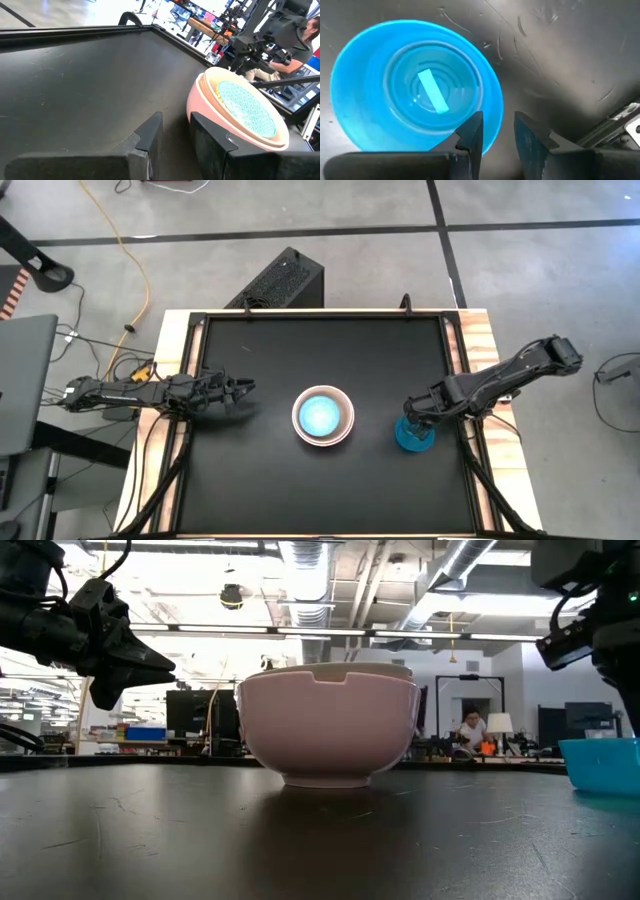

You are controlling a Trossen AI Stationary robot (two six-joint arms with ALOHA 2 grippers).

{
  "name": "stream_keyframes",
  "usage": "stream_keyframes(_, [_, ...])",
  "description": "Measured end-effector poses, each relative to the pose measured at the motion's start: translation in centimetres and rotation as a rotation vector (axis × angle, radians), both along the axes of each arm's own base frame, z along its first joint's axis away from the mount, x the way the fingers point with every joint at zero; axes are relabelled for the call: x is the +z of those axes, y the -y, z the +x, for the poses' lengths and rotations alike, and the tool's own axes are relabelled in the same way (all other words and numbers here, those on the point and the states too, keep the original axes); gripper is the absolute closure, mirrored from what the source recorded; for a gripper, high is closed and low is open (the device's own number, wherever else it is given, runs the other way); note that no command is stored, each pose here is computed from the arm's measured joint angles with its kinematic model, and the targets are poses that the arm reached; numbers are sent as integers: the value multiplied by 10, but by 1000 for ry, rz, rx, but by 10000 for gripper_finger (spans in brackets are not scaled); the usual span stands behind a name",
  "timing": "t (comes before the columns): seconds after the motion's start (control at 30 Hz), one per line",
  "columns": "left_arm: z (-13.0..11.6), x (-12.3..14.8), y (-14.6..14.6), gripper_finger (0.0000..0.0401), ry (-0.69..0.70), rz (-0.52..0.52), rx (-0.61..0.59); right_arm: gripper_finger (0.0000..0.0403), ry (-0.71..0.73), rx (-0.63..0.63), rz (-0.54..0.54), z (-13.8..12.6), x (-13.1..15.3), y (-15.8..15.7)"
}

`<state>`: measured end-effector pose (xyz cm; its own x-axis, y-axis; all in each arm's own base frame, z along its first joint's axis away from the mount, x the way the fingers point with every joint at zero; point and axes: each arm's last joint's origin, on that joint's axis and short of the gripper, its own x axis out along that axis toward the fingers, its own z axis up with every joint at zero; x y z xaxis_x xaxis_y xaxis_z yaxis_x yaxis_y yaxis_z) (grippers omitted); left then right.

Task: Nest bowls inside each other
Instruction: Stack the transparent blue bowl on top of the blue bowl

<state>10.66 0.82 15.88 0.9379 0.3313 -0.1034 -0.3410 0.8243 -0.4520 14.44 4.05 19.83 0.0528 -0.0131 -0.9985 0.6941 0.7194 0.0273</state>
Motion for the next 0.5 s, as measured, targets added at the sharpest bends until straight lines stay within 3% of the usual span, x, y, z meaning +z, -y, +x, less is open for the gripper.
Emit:
stream_keyframes(0.4, [0,0,0,313,1,-2,0,277,47,15,15,-3,-33,1])
stream_keyframes(0.5, [0,0,0,313,1,-2,0,293,45,24,13,-3,-34,1])
